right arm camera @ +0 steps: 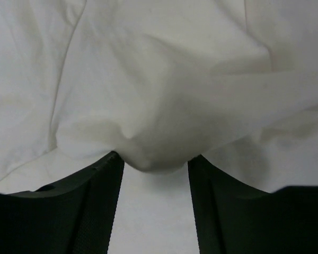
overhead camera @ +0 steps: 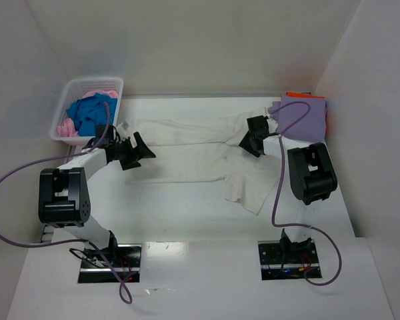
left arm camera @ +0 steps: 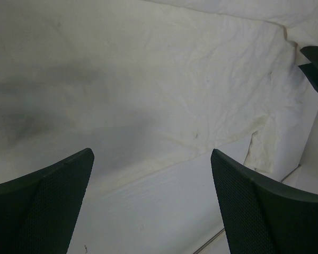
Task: Fold and stack the t-shirts
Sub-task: Fold the flattened tshirt in 1/3 of the way
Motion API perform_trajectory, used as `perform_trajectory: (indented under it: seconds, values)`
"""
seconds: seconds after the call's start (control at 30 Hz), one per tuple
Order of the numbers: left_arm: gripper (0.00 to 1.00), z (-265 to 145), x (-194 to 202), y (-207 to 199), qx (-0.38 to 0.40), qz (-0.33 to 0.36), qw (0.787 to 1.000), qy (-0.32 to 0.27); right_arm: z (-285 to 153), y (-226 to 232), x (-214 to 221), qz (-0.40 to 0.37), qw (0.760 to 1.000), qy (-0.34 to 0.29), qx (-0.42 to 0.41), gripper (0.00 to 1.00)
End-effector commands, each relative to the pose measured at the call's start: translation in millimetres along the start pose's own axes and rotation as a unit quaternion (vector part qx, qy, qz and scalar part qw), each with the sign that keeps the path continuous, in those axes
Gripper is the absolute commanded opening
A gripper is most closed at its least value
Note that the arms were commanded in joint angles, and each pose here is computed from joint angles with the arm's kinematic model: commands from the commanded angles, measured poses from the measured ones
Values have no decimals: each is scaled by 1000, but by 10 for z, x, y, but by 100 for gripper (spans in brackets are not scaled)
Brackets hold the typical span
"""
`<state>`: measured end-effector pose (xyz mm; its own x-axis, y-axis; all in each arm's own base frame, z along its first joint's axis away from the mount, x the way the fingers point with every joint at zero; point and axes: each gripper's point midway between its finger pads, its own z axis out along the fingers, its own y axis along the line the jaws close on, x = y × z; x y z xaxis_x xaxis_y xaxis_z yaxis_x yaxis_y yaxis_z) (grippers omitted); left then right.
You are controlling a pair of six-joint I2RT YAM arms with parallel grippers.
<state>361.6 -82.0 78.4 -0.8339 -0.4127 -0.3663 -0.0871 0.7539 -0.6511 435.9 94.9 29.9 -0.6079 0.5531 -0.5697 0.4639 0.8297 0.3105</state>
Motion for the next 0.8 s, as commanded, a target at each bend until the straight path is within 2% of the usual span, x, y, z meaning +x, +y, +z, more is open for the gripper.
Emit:
perform_trajectory:
  seconds: [0.0, 0.3, 0.47, 0.77]
  values:
    - [99, 6, -150, -78, 19, 23, 999, -13, 27, 112, -297, 7, 999, -53, 8, 53]
    - [99, 6, -150, -78, 19, 23, 999, -13, 38, 199, -442, -1, 998, -66, 10, 19]
    - [99, 4, -143, -93, 23, 23, 999, -11, -82, 262, -571, 25, 997, -74, -9, 19]
    - [99, 4, -154, -114, 29, 26, 999, -13, -157, 158, -637, 120, 990, -17, -74, 22]
